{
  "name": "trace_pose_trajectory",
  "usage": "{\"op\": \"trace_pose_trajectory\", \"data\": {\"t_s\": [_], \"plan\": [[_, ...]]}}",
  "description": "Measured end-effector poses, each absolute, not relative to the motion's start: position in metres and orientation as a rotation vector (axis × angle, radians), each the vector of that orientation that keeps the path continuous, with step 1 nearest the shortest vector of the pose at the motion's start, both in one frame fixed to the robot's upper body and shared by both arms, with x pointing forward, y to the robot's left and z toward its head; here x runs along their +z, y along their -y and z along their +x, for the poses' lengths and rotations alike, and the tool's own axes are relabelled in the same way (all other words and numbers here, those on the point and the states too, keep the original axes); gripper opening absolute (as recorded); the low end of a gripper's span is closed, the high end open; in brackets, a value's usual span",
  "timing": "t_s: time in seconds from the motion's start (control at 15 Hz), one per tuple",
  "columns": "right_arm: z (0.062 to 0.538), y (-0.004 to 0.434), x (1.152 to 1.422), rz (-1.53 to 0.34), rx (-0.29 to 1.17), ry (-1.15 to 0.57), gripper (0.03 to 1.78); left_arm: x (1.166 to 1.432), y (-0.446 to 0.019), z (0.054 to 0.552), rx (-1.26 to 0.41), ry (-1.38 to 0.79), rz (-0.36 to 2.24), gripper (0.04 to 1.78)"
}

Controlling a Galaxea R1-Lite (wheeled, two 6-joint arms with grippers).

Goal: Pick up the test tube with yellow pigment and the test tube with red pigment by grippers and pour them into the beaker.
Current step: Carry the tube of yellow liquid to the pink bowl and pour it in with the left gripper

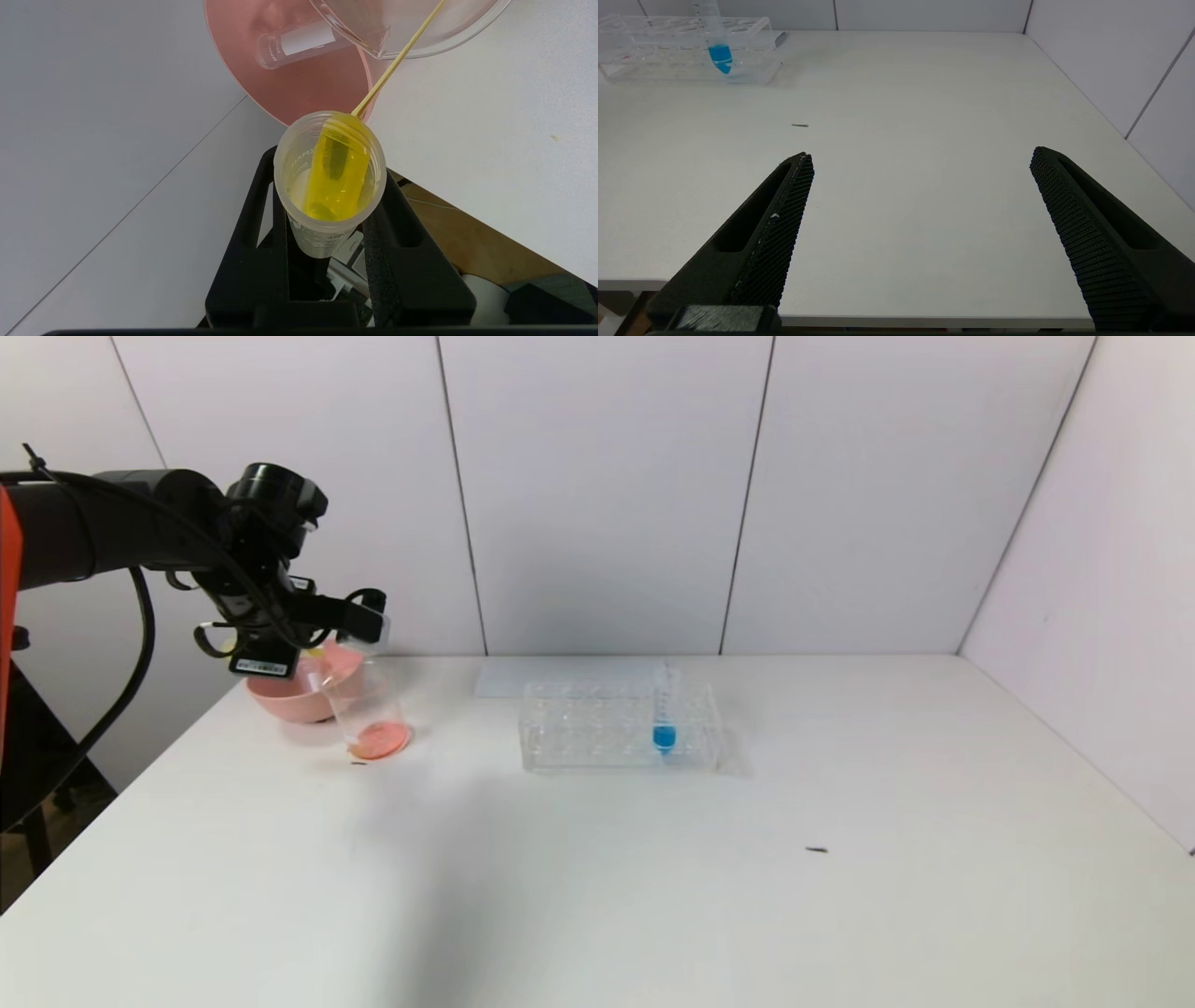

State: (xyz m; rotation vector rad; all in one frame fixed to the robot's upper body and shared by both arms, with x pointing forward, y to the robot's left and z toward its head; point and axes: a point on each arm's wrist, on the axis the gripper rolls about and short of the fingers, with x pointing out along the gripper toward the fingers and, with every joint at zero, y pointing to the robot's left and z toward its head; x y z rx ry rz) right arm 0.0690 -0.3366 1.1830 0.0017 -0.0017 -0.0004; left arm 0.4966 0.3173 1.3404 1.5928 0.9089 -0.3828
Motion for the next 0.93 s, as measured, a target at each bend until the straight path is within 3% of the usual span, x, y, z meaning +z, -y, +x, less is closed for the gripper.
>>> {"op": "trace_pose_trajectory", "data": {"t_s": [0.93], "plan": [[0.069, 0.3366, 1.183, 0.002, 0.0, 0.002, 1.7, 1.3387, -0.3066, 0.4981, -0.348, -0.943, 1.663, 0.47]]}}
